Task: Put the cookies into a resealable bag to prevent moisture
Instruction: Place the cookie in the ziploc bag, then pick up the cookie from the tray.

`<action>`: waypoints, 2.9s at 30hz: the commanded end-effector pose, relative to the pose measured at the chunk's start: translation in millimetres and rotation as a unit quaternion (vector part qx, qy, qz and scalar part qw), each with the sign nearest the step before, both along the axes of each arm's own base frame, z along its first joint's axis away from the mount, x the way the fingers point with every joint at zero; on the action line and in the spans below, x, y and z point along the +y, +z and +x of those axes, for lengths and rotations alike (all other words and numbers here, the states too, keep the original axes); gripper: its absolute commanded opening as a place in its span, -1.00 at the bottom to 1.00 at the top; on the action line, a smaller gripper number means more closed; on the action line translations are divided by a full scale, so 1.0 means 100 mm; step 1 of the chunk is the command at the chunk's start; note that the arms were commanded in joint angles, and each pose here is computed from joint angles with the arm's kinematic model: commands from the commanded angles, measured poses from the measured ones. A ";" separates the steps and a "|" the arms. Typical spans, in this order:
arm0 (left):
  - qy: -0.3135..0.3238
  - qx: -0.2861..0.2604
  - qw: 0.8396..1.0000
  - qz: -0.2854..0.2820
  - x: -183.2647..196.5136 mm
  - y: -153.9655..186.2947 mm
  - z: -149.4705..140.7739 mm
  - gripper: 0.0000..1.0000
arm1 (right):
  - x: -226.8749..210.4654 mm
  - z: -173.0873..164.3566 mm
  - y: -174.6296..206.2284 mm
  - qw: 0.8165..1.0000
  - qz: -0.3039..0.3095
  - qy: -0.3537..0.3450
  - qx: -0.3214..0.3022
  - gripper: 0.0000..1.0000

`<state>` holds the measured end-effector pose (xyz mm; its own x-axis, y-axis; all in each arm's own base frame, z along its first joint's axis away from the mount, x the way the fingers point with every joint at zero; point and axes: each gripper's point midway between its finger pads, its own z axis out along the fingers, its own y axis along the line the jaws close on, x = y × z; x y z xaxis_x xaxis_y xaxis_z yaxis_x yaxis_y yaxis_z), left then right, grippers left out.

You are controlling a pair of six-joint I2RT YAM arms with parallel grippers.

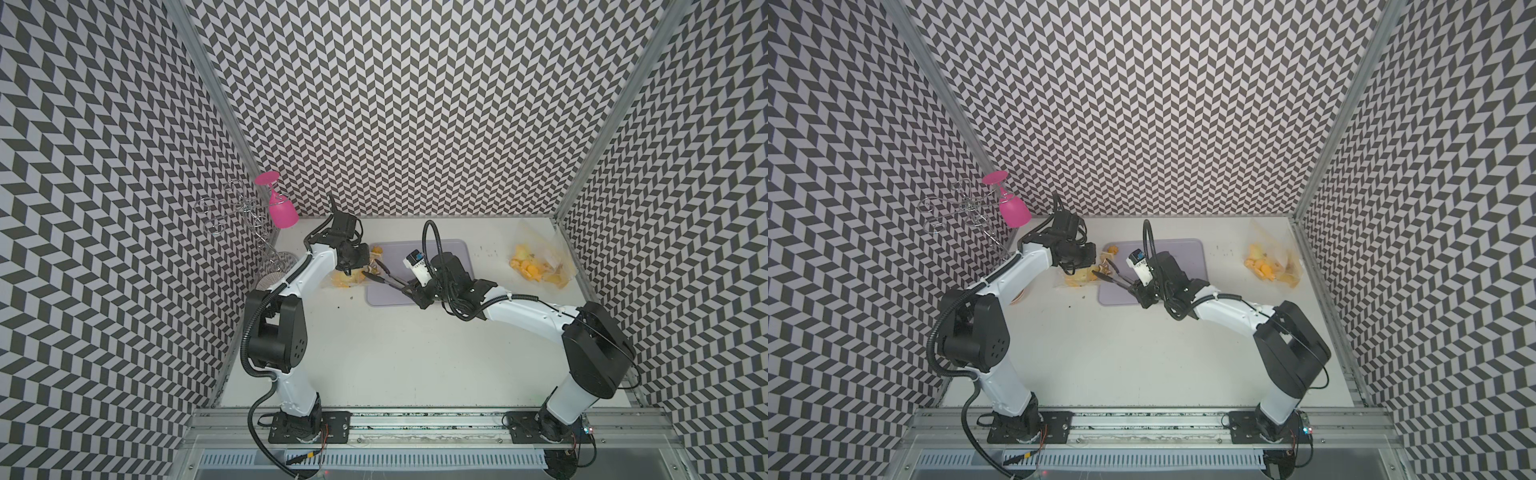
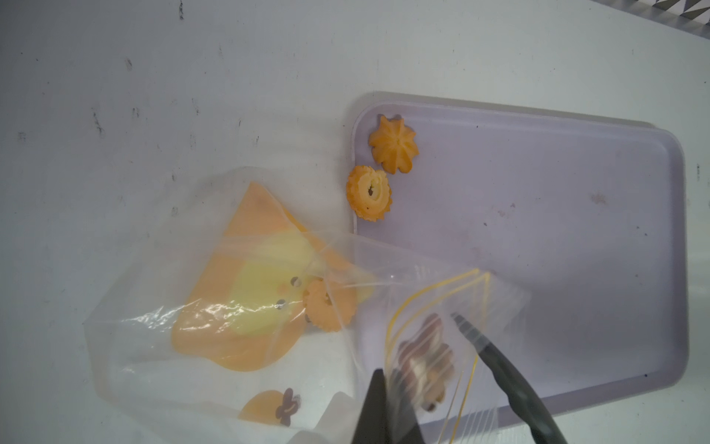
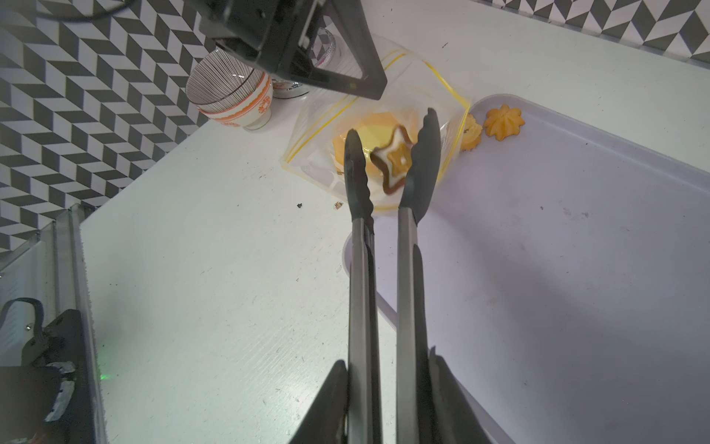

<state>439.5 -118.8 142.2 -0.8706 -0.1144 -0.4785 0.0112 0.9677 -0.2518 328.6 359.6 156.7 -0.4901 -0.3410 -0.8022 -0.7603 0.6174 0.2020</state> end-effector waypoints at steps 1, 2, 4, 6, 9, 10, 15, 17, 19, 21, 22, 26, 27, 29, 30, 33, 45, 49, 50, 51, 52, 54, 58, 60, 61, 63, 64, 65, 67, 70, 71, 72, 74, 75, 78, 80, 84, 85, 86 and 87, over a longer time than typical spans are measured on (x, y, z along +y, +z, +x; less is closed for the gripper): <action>-0.008 -0.009 1.000 -0.005 -0.04 0.03 0.01 -1.00 | 0.13 0.05 0.31 0.999 0.035 0.014 -0.038 -0.33; -0.008 -0.009 1.000 -0.004 -0.04 0.03 0.01 -1.00 | 0.13 0.05 0.32 0.998 0.036 0.014 -0.039 -0.32; -0.007 -0.011 1.000 -0.003 -0.03 0.04 0.01 -1.00 | 0.11 0.05 0.33 0.998 0.036 0.011 -0.041 -0.32; -0.005 -0.011 1.000 0.001 -0.02 0.04 0.00 -1.00 | 0.08 0.04 0.36 0.998 0.036 0.007 -0.044 -0.34; 0.012 -0.012 1.000 0.015 0.07 0.05 0.01 -1.00 | 0.00 0.00 0.46 0.997 0.049 -0.004 -0.058 -0.40; 0.021 -0.012 0.999 0.023 0.11 0.05 0.01 -1.00 | -0.05 -0.01 0.53 0.996 0.057 -0.014 -0.068 -0.42; 0.062 -0.029 0.997 0.024 0.35 0.17 0.03 -1.00 | -0.41 -0.01 0.65 0.984 0.102 -0.102 -0.101 -0.44; 0.071 -0.036 0.997 0.020 0.39 0.22 0.03 -1.00 | -0.48 -0.02 0.63 0.980 0.118 -0.121 -0.101 -0.44; 0.077 -0.040 0.996 0.020 0.43 0.25 0.03 -1.00 | -0.48 0.00 0.53 0.980 0.120 -0.128 -0.091 -0.44; 0.085 -0.043 0.995 0.021 0.46 0.27 0.03 -1.00 | -0.46 0.05 0.41 0.982 0.105 -0.137 -0.075 -0.45; 0.089 -0.048 0.995 0.022 0.49 0.29 0.03 -1.00 | -0.43 0.09 0.32 0.984 0.092 -0.138 -0.064 -0.45; 0.104 -0.067 0.992 0.019 0.58 0.40 0.02 -1.00 | -0.25 0.25 0.04 0.990 0.048 -0.129 -0.027 -0.45; 0.107 -0.071 0.992 0.017 0.59 0.42 0.02 -1.00 | -0.18 0.28 0.01 0.991 0.050 -0.124 -0.019 -0.45; 0.108 -0.075 0.991 0.015 0.61 0.44 0.02 -1.00 | -0.07 0.33 -0.02 0.992 0.057 -0.116 -0.008 -0.44; 0.109 -0.075 0.991 0.014 0.62 0.44 0.02 -1.00 | -0.01 0.34 -0.03 0.992 0.063 -0.111 -0.001 -0.44; 0.110 -0.072 0.991 0.012 0.63 0.42 0.02 -1.00 | 0.13 0.42 -0.05 0.990 0.081 -0.109 0.021 -0.41; 0.107 -0.068 0.992 0.001 0.63 0.39 0.02 -1.00 | 0.40 0.64 -0.32 0.979 0.099 -0.149 0.103 -0.27; 0.107 -0.070 0.992 0.001 0.63 0.40 0.02 -1.00 | 0.45 0.69 -0.35 0.978 0.098 -0.151 0.108 -0.27; 0.107 -0.072 0.992 0.001 0.63 0.41 0.02 -1.00 | 0.47 0.72 -0.35 0.978 0.097 -0.152 0.109 -0.27; 0.108 -0.071 0.992 0.001 0.64 0.41 0.02 -1.00 | 0.48 0.73 -0.37 0.978 0.094 -0.153 0.110 -0.28; 0.108 -0.072 0.992 0.002 0.64 0.41 0.02 -1.00 | 0.49 0.74 -0.38 0.977 0.092 -0.154 0.111 -0.29; 0.108 -0.072 0.992 0.001 0.64 0.41 0.02 -1.00 | 0.51 0.78 -0.40 0.977 0.088 -0.158 0.112 -0.32; 0.107 -0.070 0.992 0.000 0.63 0.40 0.02 -1.00 | 0.53 0.82 -0.47 0.977 0.080 -0.161 0.117 -0.37; 0.106 -0.071 0.992 0.000 0.63 0.40 0.02 -1.00 | 0.54 0.83 -0.50 0.977 0.076 -0.162 0.119 -0.38; 0.107 -0.070 0.992 0.000 0.63 0.40 0.02 -1.00 | 0.55 0.84 -0.52 0.976 0.075 -0.163 0.120 -0.39; 0.106 -0.070 0.992 -0.001 0.63 0.40 0.02 -1.00 | 0.55 0.85 -0.55 0.976 0.072 -0.164 0.122 -0.40; 0.106 -0.069 0.992 -0.001 0.63 0.39 0.02 -1.00 | 0.55 0.85 -0.56 0.976 0.071 -0.166 0.123 -0.42; 0.106 -0.070 0.992 -0.001 0.63 0.40 0.02 -1.00 | 0.55 0.86 -0.56 0.975 0.071 -0.168 0.123 -0.46; 0.105 -0.070 0.992 0.000 0.63 0.40 0.02 -1.00 | 0.54 0.87 -0.55 0.975 0.073 -0.173 0.122 -0.53; 0.106 -0.070 0.992 0.000 0.63 0.40 0.02 -1.00 | 0.51 0.87 -0.54 0.974 0.075 -0.179 0.119 -0.59; 0.106 -0.070 0.992 0.001 0.63 0.40 0.02 -1.00 | 0.50 0.87 -0.53 0.973 0.077 -0.182 0.117 -0.61; 0.106 -0.070 0.992 0.001 0.63 0.39 0.02 -1.00 | 0.48 0.87 -0.51 0.973 0.079 -0.183 0.115 -0.62; 0.105 -0.071 0.992 0.001 0.63 0.40 0.02 -1.00 | 0.43 0.86 -0.47 0.972 0.084 -0.191 0.109 -0.65; 0.105 -0.071 0.992 0.001 0.63 0.40 0.02 -1.00 | 0.41 0.86 -0.44 0.971 0.086 -0.195 0.106 -0.66; 0.104 -0.069 0.992 0.001 0.63 0.38 0.02 -1.00 | 0.31 0.82 -0.36 0.970 0.096 -0.204 0.094 -0.69; 0.104 -0.069 0.992 0.000 0.63 0.39 0.02 -1.00 | 0.24 0.79 -0.30 0.969 0.104 -0.206 0.087 -0.70; 0.099 -0.069 0.993 -0.002 0.61 0.38 0.02 -1.00 | 0.11 0.72 -0.24 0.968 0.109 -0.212 0.081 -0.71; 0.095 -0.069 0.993 -0.004 0.59 0.38 0.02 -1.00 | 0.08 0.70 -0.23 0.967 0.109 -0.215 0.078 -0.72; 0.092 -0.067 0.993 -0.005 0.58 0.37 0.02 -1.00 | 0.04 0.68 -0.20 0.967 0.111 -0.216 0.073 -0.73; 0.087 -0.068 0.994 -0.007 0.56 0.37 0.03 -1.00 | 0.00 0.65 -0.14 0.967 0.116 -0.215 0.066 -0.73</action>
<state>441.3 -60.5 174.0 -0.7724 -0.2724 -0.5738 -0.1464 0.9554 -0.2565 384.4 363.7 95.3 -0.7381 0.0119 -0.6746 -0.3800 0.8188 0.4302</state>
